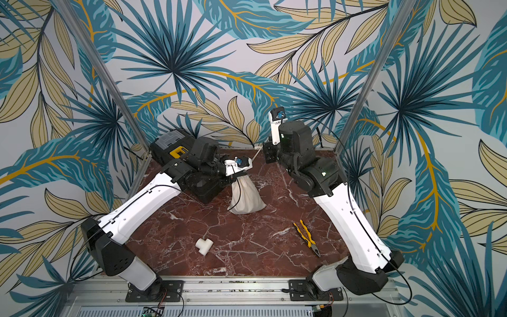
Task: Close the soil bag
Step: Frap the soil bag at the center of the board.
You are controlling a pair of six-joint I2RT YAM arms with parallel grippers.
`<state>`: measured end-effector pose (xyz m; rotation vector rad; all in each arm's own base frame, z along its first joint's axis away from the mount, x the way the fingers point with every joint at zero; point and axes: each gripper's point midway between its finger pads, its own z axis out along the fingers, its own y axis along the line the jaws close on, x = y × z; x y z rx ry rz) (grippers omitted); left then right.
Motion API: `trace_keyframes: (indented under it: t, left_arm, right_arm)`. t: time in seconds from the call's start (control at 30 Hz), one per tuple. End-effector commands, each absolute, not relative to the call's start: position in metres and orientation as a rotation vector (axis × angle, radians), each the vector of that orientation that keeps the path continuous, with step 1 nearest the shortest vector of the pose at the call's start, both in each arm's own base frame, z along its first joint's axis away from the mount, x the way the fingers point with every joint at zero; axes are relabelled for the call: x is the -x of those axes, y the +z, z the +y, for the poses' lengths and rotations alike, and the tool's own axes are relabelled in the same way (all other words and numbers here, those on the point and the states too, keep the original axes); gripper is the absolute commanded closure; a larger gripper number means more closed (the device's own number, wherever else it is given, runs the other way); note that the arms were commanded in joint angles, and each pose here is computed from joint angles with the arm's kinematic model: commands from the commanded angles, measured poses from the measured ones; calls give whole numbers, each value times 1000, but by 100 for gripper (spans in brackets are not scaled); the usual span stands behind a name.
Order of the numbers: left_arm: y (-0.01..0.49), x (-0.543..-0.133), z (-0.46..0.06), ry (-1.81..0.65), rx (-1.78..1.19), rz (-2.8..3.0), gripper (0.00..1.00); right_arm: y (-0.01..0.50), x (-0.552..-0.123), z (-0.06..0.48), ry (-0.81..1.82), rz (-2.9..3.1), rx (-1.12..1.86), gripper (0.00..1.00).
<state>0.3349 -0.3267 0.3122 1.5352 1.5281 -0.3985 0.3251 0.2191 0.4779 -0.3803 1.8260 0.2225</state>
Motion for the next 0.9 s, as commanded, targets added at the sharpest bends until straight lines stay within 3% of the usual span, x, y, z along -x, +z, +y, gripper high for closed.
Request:
trace_keyframes:
  t: [0.0,0.43,0.6,0.87]
  left_arm:
    - [189,-284,-257,-376,-1790,2083,87]
    - [172,-269,-246,-385,-1843,2156,82]
    - [173,-273,-249,-381,-1828,2150,100]
    - [192,-289,-251,-323,-1715,2144,100]
  right_arm:
    - [643,-286,119,276,1328,-99,100]
    - [632,-294,118,213,1359,-93,100]
    - [618,-298,116,203,1386,-99,100]
    - [585,-311,114,195,1459,-104,100]
